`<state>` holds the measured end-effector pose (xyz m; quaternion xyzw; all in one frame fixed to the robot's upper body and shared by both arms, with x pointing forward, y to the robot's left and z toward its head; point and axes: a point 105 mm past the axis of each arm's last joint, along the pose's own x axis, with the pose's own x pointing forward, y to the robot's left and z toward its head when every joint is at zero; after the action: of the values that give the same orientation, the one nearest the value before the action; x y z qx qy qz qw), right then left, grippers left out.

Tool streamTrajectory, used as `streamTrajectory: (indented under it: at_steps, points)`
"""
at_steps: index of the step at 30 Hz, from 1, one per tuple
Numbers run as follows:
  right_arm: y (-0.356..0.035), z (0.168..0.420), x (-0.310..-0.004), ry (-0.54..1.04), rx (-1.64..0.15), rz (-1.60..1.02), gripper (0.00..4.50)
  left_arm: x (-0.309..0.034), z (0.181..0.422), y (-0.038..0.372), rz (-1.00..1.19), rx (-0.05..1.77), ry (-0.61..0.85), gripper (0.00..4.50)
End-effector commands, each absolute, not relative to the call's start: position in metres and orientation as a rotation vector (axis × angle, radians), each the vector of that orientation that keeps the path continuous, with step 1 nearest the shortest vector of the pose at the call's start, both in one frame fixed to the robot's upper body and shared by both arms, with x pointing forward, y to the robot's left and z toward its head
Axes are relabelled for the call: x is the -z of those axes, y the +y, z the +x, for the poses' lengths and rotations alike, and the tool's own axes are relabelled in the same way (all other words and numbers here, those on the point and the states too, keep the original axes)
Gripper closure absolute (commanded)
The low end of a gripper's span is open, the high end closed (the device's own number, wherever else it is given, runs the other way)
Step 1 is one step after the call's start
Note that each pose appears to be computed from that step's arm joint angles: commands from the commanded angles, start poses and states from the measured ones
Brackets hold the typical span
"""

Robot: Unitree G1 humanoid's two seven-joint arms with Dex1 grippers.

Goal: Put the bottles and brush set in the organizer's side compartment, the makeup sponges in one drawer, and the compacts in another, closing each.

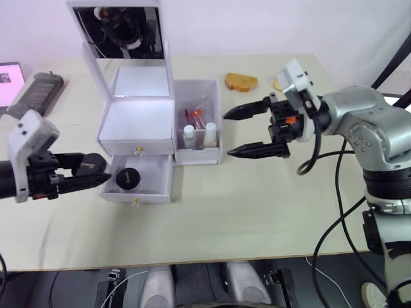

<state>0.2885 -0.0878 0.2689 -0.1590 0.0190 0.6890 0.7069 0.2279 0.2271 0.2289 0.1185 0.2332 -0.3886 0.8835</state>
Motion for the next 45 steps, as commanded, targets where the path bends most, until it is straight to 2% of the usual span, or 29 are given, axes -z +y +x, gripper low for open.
streamTrajectory:
  at_steps: [1, 9, 18, 34, 36, 38, 45]
  points:
    - [-0.086, 0.283, -0.279, -0.018, -1.523, -0.383, 0.0, -0.223, 0.237, 0.203, 0.294, 0.873, 0.472, 1.81]
    - [-0.094, 0.279, -0.277, -0.027, -1.443, -0.376, 0.0, -0.189, 0.256, 0.18, 0.357, 0.93, 0.542, 1.81]
    - [-0.098, 0.275, -0.277, -0.037, -1.385, -0.37, 0.0, -0.174, 0.281, 0.172, 0.442, 0.943, 0.53, 1.81]
    - [-0.1, 0.275, -0.279, -0.044, -1.351, -0.38, 0.0, -0.165, 0.292, 0.161, 0.491, 0.971, 0.506, 1.81]
    - [-0.1, 0.273, -0.279, -0.035, -1.36, -0.375, 0.0, -0.168, 0.295, 0.162, 0.475, 0.956, 0.497, 0.76]
    - [-0.101, 0.273, -0.28, -0.034, -1.361, -0.375, 0.0, -0.169, 0.295, 0.162, 0.468, 0.956, 0.495, 0.03]
    - [-0.1, 0.274, -0.279, -0.029, -1.364, -0.372, 0.0, -0.172, 0.29, 0.16, 0.446, 0.976, 0.503, 0.03]
